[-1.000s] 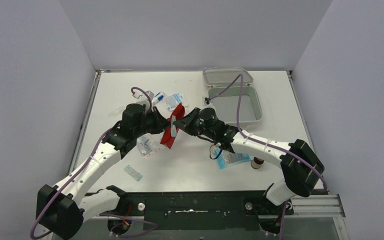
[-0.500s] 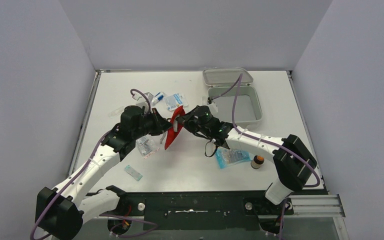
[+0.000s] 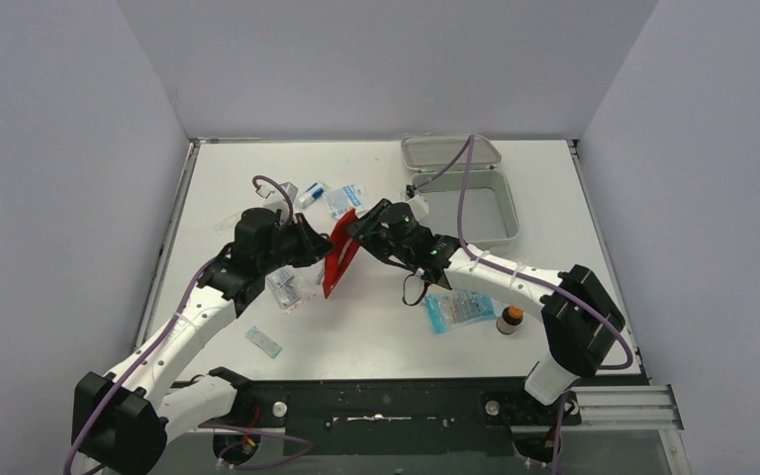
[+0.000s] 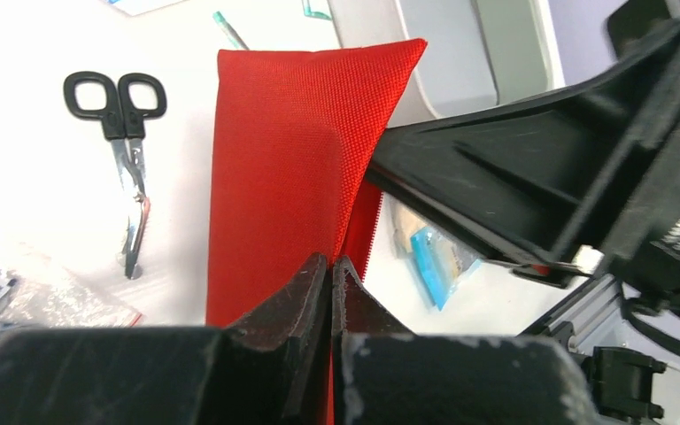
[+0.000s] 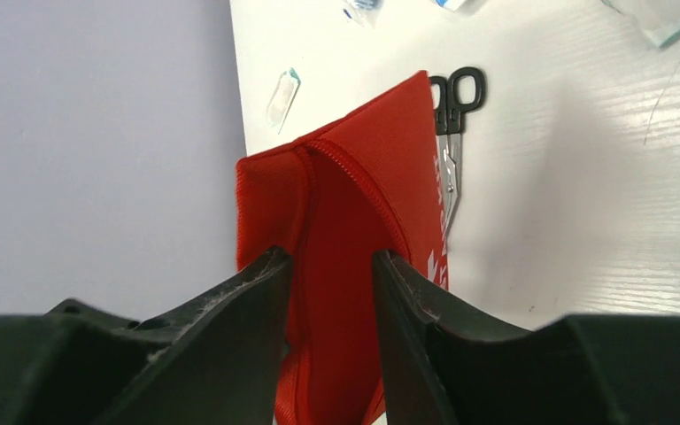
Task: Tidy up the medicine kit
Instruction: Place the medical item at the medicine pouch, then pick up the medical item at the center of the board.
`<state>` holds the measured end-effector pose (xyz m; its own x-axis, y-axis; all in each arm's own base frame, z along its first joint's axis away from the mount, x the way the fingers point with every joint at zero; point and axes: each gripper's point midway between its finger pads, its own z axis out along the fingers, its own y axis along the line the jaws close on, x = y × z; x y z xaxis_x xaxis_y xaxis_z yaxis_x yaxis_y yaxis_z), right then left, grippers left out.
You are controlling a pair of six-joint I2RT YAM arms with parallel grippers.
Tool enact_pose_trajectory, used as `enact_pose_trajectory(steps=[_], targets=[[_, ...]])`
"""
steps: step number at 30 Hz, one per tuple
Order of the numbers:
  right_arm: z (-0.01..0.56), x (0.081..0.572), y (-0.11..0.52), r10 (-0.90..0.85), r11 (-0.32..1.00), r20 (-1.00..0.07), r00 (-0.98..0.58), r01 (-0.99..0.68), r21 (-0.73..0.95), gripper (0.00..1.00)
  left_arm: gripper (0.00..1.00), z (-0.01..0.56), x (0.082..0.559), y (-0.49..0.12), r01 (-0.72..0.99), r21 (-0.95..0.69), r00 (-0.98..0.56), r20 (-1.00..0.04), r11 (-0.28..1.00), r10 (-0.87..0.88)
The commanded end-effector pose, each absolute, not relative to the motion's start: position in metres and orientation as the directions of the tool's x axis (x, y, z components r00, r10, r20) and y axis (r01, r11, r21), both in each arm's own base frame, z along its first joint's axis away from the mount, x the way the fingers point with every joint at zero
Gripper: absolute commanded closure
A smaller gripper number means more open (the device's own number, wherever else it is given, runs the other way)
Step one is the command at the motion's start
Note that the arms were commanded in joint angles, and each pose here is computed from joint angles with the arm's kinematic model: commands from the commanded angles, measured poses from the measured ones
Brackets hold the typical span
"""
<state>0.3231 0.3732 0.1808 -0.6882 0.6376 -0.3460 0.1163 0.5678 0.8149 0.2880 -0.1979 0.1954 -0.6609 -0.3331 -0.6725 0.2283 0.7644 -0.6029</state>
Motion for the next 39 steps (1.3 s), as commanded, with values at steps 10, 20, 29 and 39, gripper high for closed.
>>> enact_pose_trajectory(steps=[10, 20, 29, 39], targets=[[0.247, 0.312, 0.356, 0.332, 0.740, -0.698, -0.635, -0.284, 0.610, 0.60, 1.00, 0.214, 0.305, -0.168, 0.216, -0.464, -0.573, -0.773, 0.859, -0.273], [0.227, 0.377, 0.311, 0.100, 0.902, -0.832, -0.546, -0.304, 0.308, 0.64, 1.00, 0.224, 0.301, -0.134, 0.184, -0.278, -0.514, -0.845, 0.943, -0.148], [0.156, 0.419, 0.326, -0.152, 0.912, -0.773, -0.616, -0.390, 0.132, 0.64, 1.00, 0.220, 0.291, -0.134, 0.217, -0.260, -0.503, -0.856, 0.941, -0.121], [0.109, 0.450, 0.334, -0.251, 0.914, -0.733, -0.632, -0.404, 0.035, 0.66, 1.00, 0.223, 0.289, -0.138, 0.241, -0.254, -0.492, -0.864, 0.937, -0.107]])
